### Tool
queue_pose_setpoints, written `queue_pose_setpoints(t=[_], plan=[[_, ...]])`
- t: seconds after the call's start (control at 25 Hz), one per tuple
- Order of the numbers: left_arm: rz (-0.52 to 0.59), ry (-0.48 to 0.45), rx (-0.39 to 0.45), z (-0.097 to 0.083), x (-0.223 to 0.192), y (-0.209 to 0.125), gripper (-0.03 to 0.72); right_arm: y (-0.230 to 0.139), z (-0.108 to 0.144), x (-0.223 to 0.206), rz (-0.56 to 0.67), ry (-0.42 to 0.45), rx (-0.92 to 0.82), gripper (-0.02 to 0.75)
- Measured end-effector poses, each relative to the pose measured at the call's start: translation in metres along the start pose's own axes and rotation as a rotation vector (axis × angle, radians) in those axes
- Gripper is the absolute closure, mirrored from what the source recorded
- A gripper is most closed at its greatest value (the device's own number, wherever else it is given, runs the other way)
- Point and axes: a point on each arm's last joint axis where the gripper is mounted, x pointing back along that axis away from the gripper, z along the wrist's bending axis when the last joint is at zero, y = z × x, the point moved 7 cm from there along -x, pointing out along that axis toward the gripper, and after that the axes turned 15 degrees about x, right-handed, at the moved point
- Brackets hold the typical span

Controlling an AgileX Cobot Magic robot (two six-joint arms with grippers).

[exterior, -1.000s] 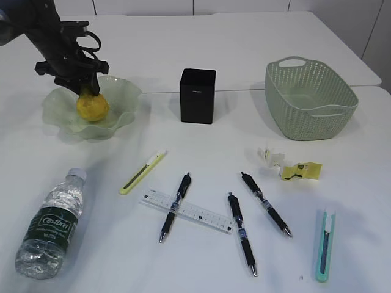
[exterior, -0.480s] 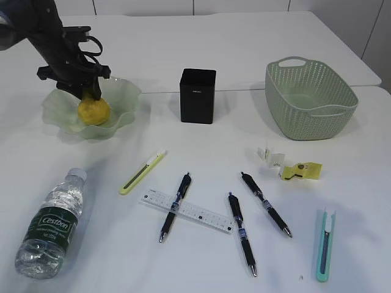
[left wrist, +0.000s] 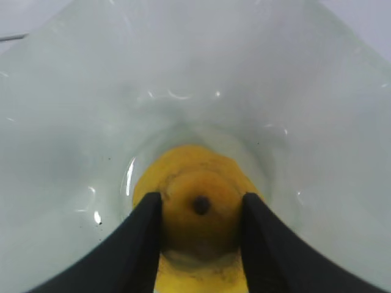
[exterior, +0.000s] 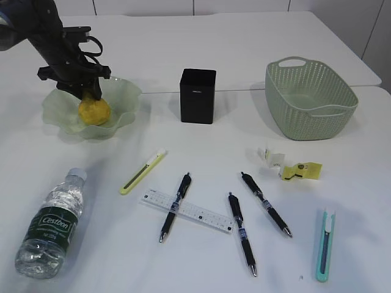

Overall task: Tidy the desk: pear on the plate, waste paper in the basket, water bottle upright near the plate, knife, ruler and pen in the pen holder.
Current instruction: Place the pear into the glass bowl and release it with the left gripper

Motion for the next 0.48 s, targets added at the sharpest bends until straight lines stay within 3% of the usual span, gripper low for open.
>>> queue_pose_setpoints(t=[0.48], plan=[[0.022, -0.015, 0.012, -0.0021, -0.0026, -0.0040, 0.258, 0.0000, 0.0000, 0.0000, 0.000, 0.000, 0.000, 0.187]])
